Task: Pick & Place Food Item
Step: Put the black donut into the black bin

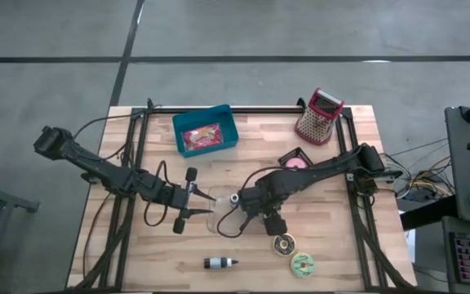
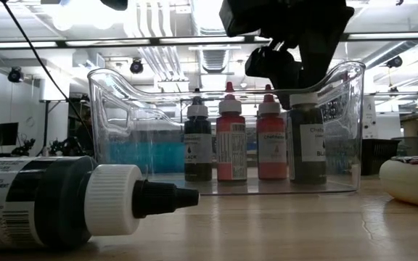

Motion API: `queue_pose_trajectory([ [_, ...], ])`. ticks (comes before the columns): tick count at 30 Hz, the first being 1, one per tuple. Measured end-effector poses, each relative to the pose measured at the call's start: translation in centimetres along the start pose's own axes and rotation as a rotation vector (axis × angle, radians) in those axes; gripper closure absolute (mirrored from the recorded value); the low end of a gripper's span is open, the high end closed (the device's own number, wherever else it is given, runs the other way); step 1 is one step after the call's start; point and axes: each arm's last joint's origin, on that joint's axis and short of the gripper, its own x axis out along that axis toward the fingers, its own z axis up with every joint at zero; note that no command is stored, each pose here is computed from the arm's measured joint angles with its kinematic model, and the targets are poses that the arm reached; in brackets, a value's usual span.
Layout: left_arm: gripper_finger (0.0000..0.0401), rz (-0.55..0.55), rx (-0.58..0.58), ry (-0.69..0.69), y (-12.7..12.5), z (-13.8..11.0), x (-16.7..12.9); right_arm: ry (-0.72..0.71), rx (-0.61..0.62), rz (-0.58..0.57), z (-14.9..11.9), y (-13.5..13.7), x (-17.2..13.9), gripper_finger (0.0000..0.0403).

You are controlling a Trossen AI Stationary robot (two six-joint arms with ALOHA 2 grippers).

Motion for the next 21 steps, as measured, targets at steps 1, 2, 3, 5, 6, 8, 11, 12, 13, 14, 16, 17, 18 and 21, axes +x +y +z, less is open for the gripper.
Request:
queue_pose_trajectory([
  [1,0.0247,0.000,0.000,0.000,0.0,0.0,0.0,-0.004,0.004,-0.012,0.0,0.0,-0.1,0.0143],
  [2,0.0247,0.000,0.000,0.000,0.0,0.0,0.0,-0.006,0.008,-0.016,0.0,0.0,-0.2,0.0142],
  [3,0.0247,-0.001,0.000,0.000,0.0,0.0,0.0,-0.011,0.011,-0.019,0.1,0.0,-0.3,0.0141],
  [5,0.0246,-0.002,0.000,-0.001,0.0,0.0,0.0,-0.025,0.011,-0.032,0.2,0.0,-0.7,0.0141],
  [6,0.0246,-0.004,0.000,-0.001,0.0,0.0,0.0,-0.033,0.008,-0.040,0.2,0.1,-0.9,0.0142],
  [8,0.0247,-0.011,-0.005,-0.002,-0.1,0.0,0.0,-0.050,0.004,-0.059,0.4,0.3,-1.3,0.0145],
  [11,0.0247,-0.016,-0.008,-0.003,-0.1,0.0,0.0,-0.085,-0.004,-0.100,0.7,0.5,-2.2,0.0149],
  [12,0.0247,-0.020,-0.007,-0.001,-0.1,0.0,0.0,-0.099,-0.008,-0.110,0.8,0.7,-2.5,0.0150],
  [13,0.0247,-0.028,-0.010,0.003,-0.1,-0.1,0.0,-0.115,-0.013,-0.120,1.0,0.8,-2.9,0.0151],
  [14,0.0247,-0.038,-0.012,0.011,-0.2,-0.1,0.0,-0.131,-0.018,-0.136,1.1,1.0,-3.3,0.0152],
  [16,0.0247,-0.047,-0.017,0.043,-0.3,-0.5,0.0,-0.160,-0.030,-0.163,1.3,1.5,-3.9,0.0152],
  [17,0.0247,-0.050,-0.029,0.063,-0.3,-0.6,0.0,-0.174,-0.035,-0.178,1.4,1.7,-4.2,0.0152],
  [18,0.0246,-0.053,-0.047,0.086,-0.3,-0.9,-0.1,-0.188,-0.041,-0.191,1.5,2.0,-4.5,0.0152],
  [21,0.0247,-0.061,-0.105,0.172,-0.5,-1.7,-0.2,-0.221,-0.056,-0.220,1.6,2.7,-5.3,0.0152],
])
